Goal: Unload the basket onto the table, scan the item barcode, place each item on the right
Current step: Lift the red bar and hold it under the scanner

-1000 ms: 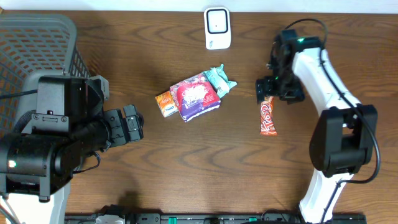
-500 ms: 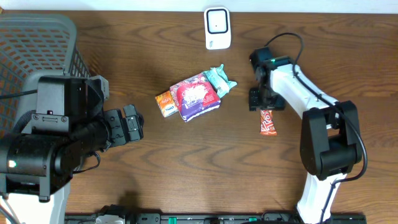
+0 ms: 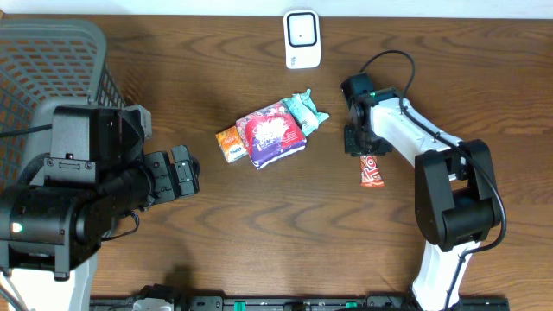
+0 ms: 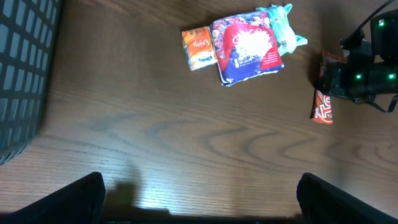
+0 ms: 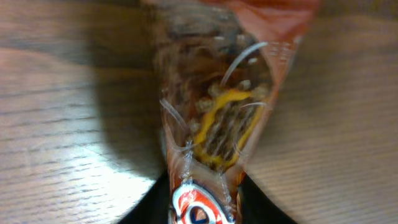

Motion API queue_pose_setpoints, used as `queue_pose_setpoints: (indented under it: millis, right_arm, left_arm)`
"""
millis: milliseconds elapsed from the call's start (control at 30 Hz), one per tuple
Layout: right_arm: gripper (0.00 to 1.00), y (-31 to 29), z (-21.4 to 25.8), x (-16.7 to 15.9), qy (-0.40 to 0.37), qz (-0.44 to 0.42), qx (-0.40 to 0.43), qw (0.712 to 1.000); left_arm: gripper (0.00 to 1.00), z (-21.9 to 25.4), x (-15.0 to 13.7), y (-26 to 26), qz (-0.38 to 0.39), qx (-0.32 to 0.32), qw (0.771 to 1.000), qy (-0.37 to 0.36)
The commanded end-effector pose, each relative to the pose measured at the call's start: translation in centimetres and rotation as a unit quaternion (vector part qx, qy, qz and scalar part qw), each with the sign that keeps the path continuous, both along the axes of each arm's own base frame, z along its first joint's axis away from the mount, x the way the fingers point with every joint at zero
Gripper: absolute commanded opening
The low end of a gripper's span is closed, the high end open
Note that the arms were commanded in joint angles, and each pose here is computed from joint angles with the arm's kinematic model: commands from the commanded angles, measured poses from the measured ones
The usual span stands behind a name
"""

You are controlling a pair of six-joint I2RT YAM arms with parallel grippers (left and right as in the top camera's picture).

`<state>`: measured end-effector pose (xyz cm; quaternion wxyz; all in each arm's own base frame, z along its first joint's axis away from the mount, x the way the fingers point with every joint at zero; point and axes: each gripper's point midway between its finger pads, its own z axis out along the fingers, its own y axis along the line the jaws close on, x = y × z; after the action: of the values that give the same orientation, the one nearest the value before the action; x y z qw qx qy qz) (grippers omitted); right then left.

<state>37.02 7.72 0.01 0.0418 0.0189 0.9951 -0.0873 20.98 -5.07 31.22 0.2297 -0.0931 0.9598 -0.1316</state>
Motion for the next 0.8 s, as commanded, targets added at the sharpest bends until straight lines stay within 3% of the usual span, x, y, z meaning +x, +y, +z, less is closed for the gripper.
queue_pose_setpoints:
  millis: [0,100,200,367,567,767]
  right_arm:
    - [0.16,-0.6,-0.6,-0.9,0.012,-0.006,-0.007,1.0]
    - [0.13,0.0,-0.7,-1.1,0.018,-0.003,0.009,1.0]
    - [0.01,1.2,-0.9,-1.3,0.03,0.017,0.045,0.998]
    - [0.01,3.4,1.0,0.0,0.029,0.042,0.124,0.991]
    - [0.01,5.7,7.4,5.7,-0.056,0.054,0.17,0.982]
    - [0.01,8.5,13.5,12.9,-0.214,0.086,0.204,0.951]
  left_arm:
    - [0.98,0.0,0.0,-0.1,-0.008,-0.001,1.0,0.001]
    - [0.98,0.0,0.0,-0.1,-0.008,-0.001,1.0,0.001]
    - [0.98,0.0,0.0,-0.1,-0.008,-0.001,1.0,0.001]
    - [0.98,0.0,0.0,-0.1,-0.008,-0.001,1.0,0.001]
    - [0.98,0.0,0.0,-0.1,-0.008,-0.001,1.0,0.001]
    - [0.98,0.0,0.0,-0.1,-0.008,-0.001,1.0,0.001]
